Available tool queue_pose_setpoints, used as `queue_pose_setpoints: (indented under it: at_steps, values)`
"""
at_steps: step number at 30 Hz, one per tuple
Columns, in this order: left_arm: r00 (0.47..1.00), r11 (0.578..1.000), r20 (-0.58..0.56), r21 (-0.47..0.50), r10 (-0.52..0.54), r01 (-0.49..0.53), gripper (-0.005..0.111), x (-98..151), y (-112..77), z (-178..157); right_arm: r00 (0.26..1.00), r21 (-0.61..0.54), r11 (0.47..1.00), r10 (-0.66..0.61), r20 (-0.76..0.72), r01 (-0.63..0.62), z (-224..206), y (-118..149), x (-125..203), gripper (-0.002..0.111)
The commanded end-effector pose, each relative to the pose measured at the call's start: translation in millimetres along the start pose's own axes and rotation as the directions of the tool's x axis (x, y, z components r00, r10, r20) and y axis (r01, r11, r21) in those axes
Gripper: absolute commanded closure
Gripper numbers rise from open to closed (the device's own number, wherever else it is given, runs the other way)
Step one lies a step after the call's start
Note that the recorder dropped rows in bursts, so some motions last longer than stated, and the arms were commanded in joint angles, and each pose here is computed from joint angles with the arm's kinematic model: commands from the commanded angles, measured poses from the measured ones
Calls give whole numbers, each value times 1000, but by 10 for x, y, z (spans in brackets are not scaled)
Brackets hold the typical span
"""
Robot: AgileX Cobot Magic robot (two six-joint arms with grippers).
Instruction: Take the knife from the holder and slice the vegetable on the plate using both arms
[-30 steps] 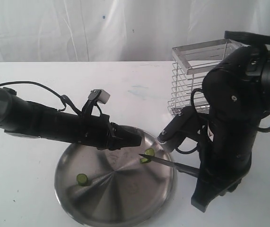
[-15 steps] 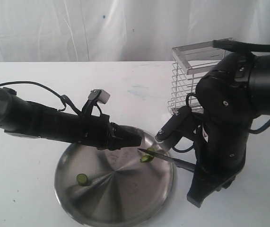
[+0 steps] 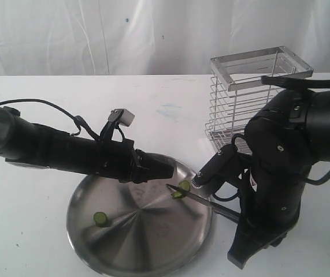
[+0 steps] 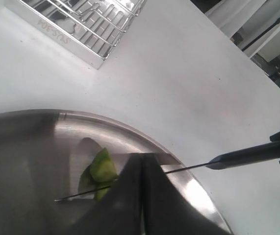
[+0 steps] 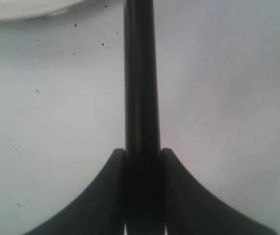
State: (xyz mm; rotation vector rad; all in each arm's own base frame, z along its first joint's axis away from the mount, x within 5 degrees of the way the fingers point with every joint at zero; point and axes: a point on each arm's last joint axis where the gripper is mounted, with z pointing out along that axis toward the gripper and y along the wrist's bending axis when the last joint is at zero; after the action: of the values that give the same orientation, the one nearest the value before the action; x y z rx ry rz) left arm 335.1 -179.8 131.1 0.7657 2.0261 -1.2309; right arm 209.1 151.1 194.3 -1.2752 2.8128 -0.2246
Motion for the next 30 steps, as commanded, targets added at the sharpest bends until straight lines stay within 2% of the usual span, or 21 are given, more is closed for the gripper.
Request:
queue_pose_setpoints:
  at_steps: [1,6,12,22,30]
  values:
    - [1000,999,15,34,0,-1,107,-19,-80,57,1000,-2,1000,24,1,-24,8,-10,4,108]
    - [999,1000,-28,25,17,-17,107,38,-170,189,999,-2,999,35,1,-35,8,-10,4,108]
    - [997,997,-64,64,50,-46,107,133,-272,335,999,-2,999,35,-1,-35,8,-10,6,108]
    - [996,998,-78,44,42,-39,107,170,-232,349,1000,-2,1000,29,1,-29,8,-10,4,108]
    - [997,994,-29,92,65,-62,107,2,-270,375,1000,-3,1000,31,-5,-31,8,-9,10,108]
